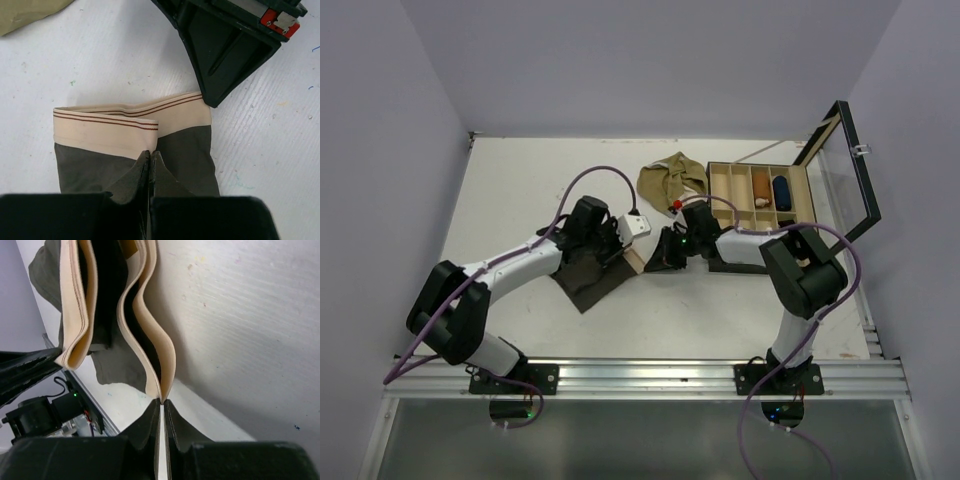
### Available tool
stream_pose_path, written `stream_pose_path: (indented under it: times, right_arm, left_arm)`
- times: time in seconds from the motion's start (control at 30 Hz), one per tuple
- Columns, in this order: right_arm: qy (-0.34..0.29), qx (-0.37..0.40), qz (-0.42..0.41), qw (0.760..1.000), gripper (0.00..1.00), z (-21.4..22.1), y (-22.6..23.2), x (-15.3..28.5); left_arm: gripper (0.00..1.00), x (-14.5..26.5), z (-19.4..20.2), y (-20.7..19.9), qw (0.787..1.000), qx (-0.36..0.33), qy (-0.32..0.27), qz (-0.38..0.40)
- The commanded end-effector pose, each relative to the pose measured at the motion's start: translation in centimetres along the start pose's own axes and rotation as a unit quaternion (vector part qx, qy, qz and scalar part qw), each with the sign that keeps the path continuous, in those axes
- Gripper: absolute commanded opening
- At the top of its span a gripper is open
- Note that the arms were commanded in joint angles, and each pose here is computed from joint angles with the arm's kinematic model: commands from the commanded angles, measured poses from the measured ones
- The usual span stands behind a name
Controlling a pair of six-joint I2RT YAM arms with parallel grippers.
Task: Roll the underwear
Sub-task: Fold the underwear
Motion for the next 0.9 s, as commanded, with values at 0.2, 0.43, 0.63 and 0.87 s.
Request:
stream_pose_path:
  times: [0.2, 0.43, 0.63, 0.87]
  right_arm:
    - [0.032, 0.079, 0.015, 0.996, 0.25, -3.1, 3.2, 0.1]
    - [0.067, 0.048, 0.049, 0.995, 0.35, -2.1, 0.8, 0.3]
    - [-0.002, 0.039, -0.05, 0.998, 0.07, -6.5, 4.0, -1.8]
    - [-0.029, -0.021, -0.109, 0.993, 0.04, -9.3, 5.4, -4.6]
  left_arm:
    - [0.0, 1.6, -1.8, 3.1, 0.999, 0.022, -0.035, -0.032]
    - [0.0, 1.7, -1.5, 3.9, 0.998, 0.03, -0.044, -0.031]
    - [0.0, 2.0, -1.7, 4.0, 0.998, 0.031, -0.051, -0.034]
    - [0.0, 2.6, -1.9, 4.4, 0.997, 0.035, -0.06, -0.046]
Point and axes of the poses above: each gripper's point midway between its finger pads, its own x axis back along the fingers, its own y axis along the line the jaws close on, z = x × y, the point moved 5 cm from there along x, back along the fingers, and after that the axes turned 10 degrees about -x, right-handed, at the moved point
